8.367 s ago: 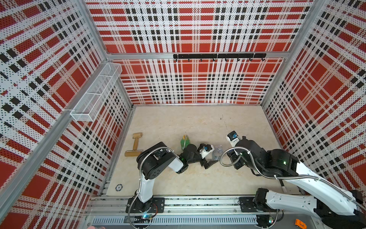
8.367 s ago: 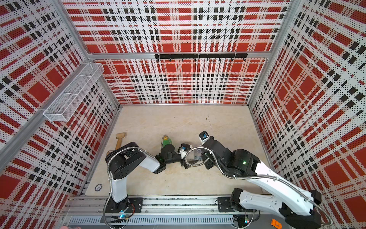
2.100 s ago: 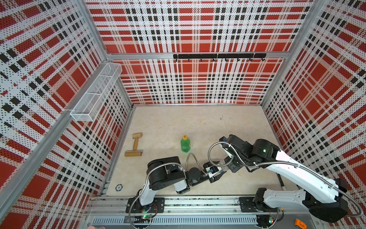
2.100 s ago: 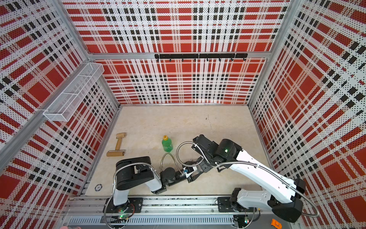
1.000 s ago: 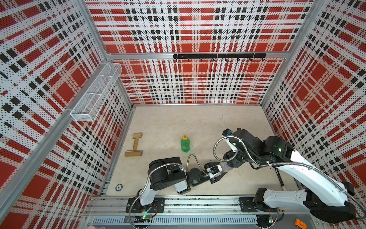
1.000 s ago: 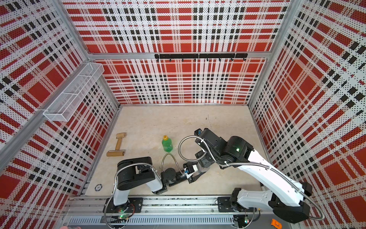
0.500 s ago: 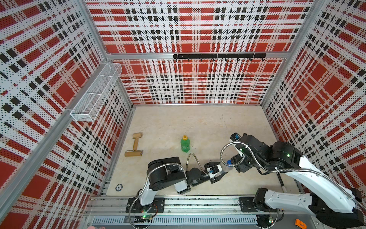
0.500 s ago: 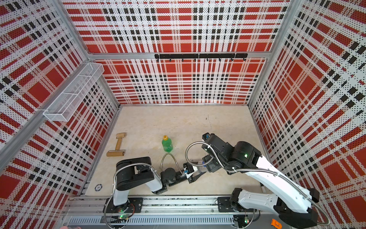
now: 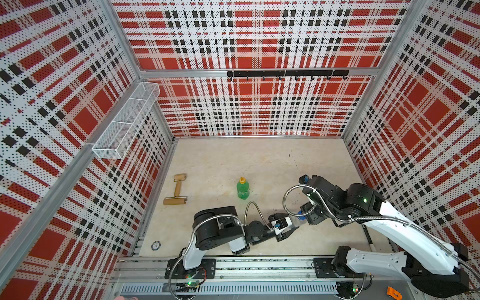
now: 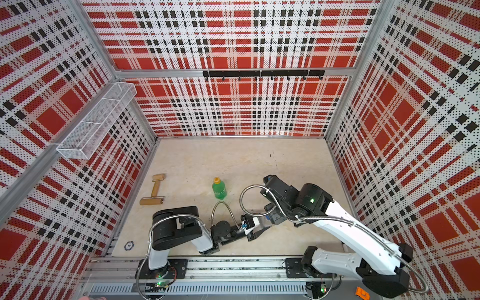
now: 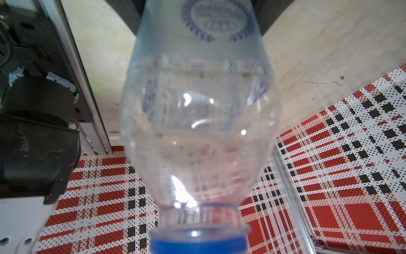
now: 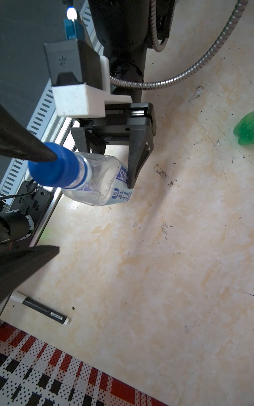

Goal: Screw on the bottle caps
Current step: Close the bottle cap on the plastic bottle, then screw the bottle cap onto the plastic bottle.

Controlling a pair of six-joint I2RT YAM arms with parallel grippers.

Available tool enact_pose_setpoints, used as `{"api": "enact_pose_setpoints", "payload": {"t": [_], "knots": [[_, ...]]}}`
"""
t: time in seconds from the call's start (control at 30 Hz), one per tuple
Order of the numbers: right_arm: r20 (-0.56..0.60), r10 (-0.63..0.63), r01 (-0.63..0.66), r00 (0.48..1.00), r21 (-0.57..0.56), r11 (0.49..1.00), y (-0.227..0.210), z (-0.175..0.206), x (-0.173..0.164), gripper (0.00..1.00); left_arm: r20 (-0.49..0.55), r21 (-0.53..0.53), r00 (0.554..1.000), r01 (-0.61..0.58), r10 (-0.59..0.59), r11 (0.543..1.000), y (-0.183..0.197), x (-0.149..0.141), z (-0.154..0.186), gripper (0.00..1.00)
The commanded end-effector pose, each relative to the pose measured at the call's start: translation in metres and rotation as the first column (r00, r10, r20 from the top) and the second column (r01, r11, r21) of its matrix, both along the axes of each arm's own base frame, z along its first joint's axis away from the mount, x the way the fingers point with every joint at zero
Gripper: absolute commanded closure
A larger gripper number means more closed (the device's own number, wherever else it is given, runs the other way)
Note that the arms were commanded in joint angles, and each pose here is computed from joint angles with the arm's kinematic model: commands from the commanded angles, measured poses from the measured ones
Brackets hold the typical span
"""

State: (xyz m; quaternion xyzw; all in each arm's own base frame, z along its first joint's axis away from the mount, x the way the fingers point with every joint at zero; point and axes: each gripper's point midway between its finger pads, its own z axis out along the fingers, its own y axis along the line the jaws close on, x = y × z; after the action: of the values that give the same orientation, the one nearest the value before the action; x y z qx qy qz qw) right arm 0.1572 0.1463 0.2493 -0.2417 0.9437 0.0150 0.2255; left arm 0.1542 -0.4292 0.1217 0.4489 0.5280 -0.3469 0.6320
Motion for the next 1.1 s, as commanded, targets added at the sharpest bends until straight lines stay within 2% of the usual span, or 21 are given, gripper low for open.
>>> {"api": "enact_pose_setpoints", "payload": {"t": [0.0, 0.7, 0.87, 1.07], "knots": [[0.023, 0.002, -0.002, 1.000, -0.001, 1.000, 0.003, -0.001, 0.007, 0.36, 0.020, -0.055, 1.000, 0.016, -0.015, 0.998, 0.000, -0.006, 0.019, 0.42], [0.016, 0.002, -0.002, 1.000, 0.046, 0.999, 0.002, -0.003, 0.001, 0.38, 0.000, -0.079, 1.000, -0.012, 0.012, 0.997, 0.007, 0.004, 0.026, 0.43], [0.019, -0.003, 0.003, 1.000, 0.020, 1.000, -0.001, -0.008, 0.002, 0.37, 0.011, -0.081, 1.000, -0.005, 0.006, 0.997, 0.005, 0.003, 0.028, 0.43], [0.071, 0.040, -0.045, 0.997, 0.072, 0.996, 0.005, 0.029, 0.004, 0.36, 0.016, -0.053, 1.000, 0.002, -0.001, 0.999, 0.009, 0.002, 0.020, 0.43]]}}
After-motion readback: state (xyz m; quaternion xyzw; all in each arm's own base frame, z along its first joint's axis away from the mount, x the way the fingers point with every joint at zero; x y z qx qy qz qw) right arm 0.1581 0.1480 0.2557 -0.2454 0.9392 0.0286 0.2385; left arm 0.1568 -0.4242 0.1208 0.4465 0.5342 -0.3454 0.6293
